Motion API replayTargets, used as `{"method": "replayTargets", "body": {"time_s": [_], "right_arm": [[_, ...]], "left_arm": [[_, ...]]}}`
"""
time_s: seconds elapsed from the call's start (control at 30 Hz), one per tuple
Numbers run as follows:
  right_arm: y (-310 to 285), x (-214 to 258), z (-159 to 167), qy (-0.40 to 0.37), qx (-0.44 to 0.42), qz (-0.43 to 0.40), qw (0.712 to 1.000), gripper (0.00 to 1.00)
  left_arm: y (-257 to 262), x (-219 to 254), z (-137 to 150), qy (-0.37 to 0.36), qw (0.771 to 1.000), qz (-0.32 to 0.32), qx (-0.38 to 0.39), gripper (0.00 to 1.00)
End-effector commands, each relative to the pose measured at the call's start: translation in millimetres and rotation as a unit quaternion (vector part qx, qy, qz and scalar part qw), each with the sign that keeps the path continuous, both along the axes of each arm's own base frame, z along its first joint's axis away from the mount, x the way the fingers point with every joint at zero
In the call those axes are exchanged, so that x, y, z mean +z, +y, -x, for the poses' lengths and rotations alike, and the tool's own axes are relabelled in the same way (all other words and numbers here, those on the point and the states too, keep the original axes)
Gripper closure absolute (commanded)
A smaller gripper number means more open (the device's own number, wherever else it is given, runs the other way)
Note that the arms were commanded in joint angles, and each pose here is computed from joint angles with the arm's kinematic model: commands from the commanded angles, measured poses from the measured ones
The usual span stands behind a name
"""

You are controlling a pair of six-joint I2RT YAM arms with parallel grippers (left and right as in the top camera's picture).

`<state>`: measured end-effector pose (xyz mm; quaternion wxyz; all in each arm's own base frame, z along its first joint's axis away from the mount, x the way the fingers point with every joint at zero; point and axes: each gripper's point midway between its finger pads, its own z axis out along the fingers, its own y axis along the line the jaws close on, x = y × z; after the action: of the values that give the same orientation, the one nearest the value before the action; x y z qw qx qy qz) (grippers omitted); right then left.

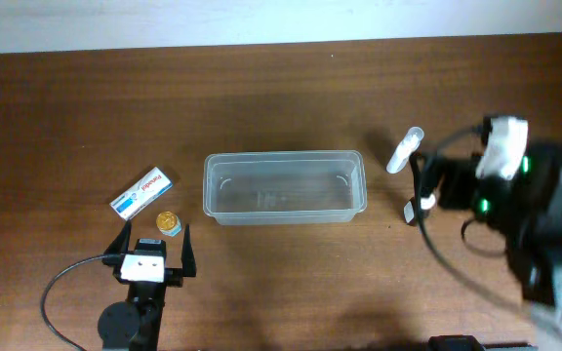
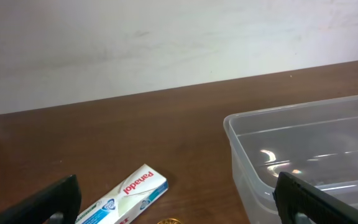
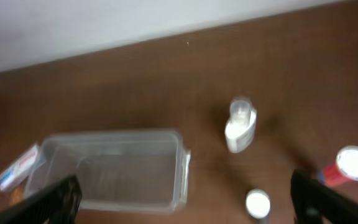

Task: Pack container
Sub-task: 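Move the right gripper up and over the white pump lotion bottle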

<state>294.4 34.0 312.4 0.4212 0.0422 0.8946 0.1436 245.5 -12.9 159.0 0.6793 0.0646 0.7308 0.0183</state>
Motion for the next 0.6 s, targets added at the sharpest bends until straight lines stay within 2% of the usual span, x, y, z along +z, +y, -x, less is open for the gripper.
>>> {"method": "replayTargets", "body": {"time_s": [0.0,0.33,0.57], "right_arm": [[5,10,-17,0.032,0.011,-0.016,0.999,0.02],[7,-41,-52,0.136,0.017,-0.031,0.99,0.02],[-24,-89,-62,0.224,-0.114,-0.019,0.968,0.02]], "left_arm": [[1,-2,0,0.0,1.0,-0.01,0.002,0.01],[1,-2,0,0.0,1.0,-0.01,0.002,0.01],[1,-2,0,0.0,1.0,-0.01,0.002,0.01]]}}
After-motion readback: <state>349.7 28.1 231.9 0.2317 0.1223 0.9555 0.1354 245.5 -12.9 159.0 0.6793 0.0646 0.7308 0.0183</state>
